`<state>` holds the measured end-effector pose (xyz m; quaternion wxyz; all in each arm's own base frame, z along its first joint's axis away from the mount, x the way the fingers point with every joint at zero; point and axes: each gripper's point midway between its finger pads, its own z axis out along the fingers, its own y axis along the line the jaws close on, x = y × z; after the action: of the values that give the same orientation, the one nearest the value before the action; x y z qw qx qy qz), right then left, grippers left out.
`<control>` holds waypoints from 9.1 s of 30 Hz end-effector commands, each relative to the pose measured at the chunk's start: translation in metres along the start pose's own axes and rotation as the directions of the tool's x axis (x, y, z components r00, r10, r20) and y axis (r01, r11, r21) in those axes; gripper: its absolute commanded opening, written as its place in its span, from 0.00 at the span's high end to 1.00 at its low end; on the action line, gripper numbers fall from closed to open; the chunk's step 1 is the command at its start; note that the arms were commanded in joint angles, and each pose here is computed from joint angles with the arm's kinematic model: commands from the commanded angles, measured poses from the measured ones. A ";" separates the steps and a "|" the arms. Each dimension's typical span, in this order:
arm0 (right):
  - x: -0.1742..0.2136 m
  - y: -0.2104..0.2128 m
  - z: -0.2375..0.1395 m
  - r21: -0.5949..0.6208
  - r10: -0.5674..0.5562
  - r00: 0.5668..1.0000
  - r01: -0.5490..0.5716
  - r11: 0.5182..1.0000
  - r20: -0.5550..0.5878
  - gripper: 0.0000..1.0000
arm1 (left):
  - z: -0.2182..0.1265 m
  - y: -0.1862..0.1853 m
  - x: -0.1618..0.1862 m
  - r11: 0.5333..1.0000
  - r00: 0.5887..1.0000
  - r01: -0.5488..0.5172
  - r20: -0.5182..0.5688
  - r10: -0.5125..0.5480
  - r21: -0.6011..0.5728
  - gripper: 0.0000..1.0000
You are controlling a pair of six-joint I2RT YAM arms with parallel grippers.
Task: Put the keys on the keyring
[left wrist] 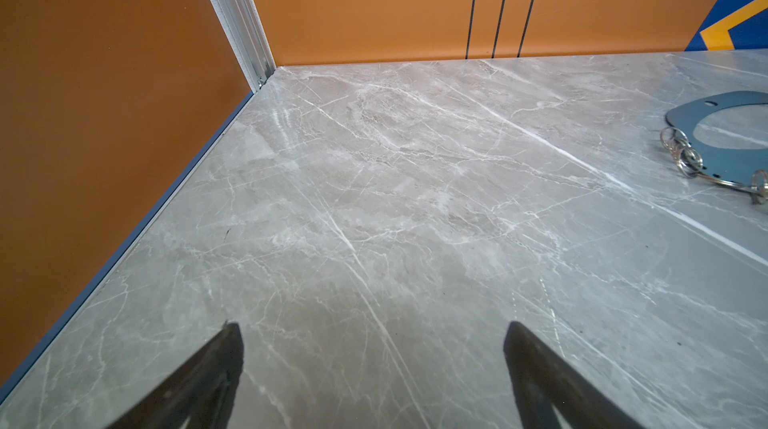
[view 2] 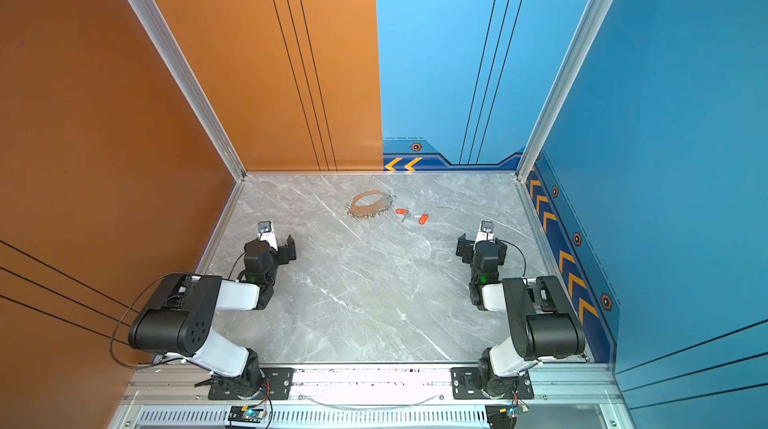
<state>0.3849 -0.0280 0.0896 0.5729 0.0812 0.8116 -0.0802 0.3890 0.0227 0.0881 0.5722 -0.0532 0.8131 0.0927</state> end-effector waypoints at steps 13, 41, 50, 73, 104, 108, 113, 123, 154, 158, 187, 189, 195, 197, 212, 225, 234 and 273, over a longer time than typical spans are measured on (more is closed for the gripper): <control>-0.007 0.015 0.001 -0.059 -0.018 1.000 0.019 0.998 0.021 0.00 | 0.002 0.003 -0.005 1.000 1.000 0.008 0.015 -0.008 -0.011 0.02; -0.132 0.066 -0.111 -0.411 0.355 0.932 -0.350 0.842 -0.067 0.00 | -0.141 -0.029 -0.092 0.947 0.949 0.307 0.107 -0.298 -0.090 0.02; -0.126 0.058 -0.088 -0.469 0.518 0.847 -0.509 0.722 -0.121 0.00 | -0.130 -0.011 -0.072 0.933 0.933 0.357 0.065 -0.355 -0.035 0.02; -0.057 0.307 0.000 -0.609 -0.245 0.872 -0.074 0.789 -0.423 0.29 | -0.102 -0.045 -0.039 0.963 0.967 0.234 -0.131 -0.217 0.135 0.02; 0.008 0.396 0.046 -0.696 -0.538 0.761 0.162 0.700 -0.364 0.67 | -0.083 -0.048 -0.022 0.967 0.960 0.235 -0.181 -0.215 0.101 0.02; 0.011 0.399 0.050 -0.686 -0.562 0.746 0.199 0.699 -0.357 0.69 | -0.083 -0.048 -0.021 0.967 0.959 0.235 -0.184 -0.214 0.102 0.02; 0.014 0.399 0.054 -0.669 -0.583 0.735 0.243 0.702 -0.346 0.70 | -0.083 -0.049 -0.021 0.966 0.959 0.237 -0.187 -0.215 0.104 0.02; 0.019 0.396 0.062 -0.643 -0.590 0.726 0.270 0.717 -0.353 0.81 | -0.082 -0.052 -0.021 0.964 0.958 0.240 -0.189 -0.216 0.116 0.02; -0.009 0.348 -0.131 -0.883 -0.798 0.597 0.329 0.335 -0.080 1.00 | -0.091 -0.120 -0.030 0.871 0.965 0.212 -0.237 -0.114 0.442 0.01; -0.012 0.331 -0.172 -0.907 -0.813 0.582 0.354 0.230 0.021 1.00 | -0.113 -0.152 -0.046 0.773 0.978 0.177 -0.196 -0.069 0.609 0.03; -0.021 0.279 -0.263 -0.885 -0.728 0.591 0.464 -0.046 0.348 1.00 | -0.244 -0.238 -0.054 0.202 0.998 -0.042 0.030 0.062 0.979 0.46; -0.021 0.280 -0.265 -0.891 -0.722 0.598 0.451 -0.057 0.349 1.00 | -0.238 -0.238 -0.050 0.216 0.997 -0.034 0.019 0.072 0.976 0.48; -0.019 0.279 -0.267 -0.895 -0.712 0.607 0.440 -0.068 0.352 1.00 | -0.241 -0.255 -0.031 0.121 0.989 -0.011 -0.007 0.146 0.993 0.57; -0.017 0.278 -0.265 -0.895 -0.716 0.604 0.440 -0.066 0.350 1.00 | -0.244 -0.260 -0.024 0.102 0.986 -0.024 0.006 0.168 0.994 0.58; -0.011 0.279 -0.258 -0.902 -0.703 0.628 0.430 -0.045 0.334 1.00 | -0.259 -0.270 -0.010 0.018 0.979 -0.013 0.009 0.203 1.000 0.63; 0.001 0.283 -0.265 -0.922 -0.714 0.623 0.378 -0.084 0.321 1.00 | -0.260 -0.280 -0.010 0.000 0.978 -0.035 0.035 0.207 0.999 0.77; 0.006 0.286 -0.265 -0.924 -0.726 0.610 0.373 -0.088 0.316 1.00 | -0.263 -0.283 -0.010 -0.007 0.977 -0.051 0.051 0.208 0.999 0.84; -0.034 0.273 -0.233 -0.981 -0.465 0.880 0.166 0.098 0.102 0.61 | -0.269 -0.263 -0.032 0.082 0.968 -0.240 0.232 0.097 0.967 1.00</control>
<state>0.2564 0.2814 0.1863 0.3740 -0.4454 0.7476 0.3206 0.2026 -0.2899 0.1760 0.4678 0.4324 0.6502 -0.4140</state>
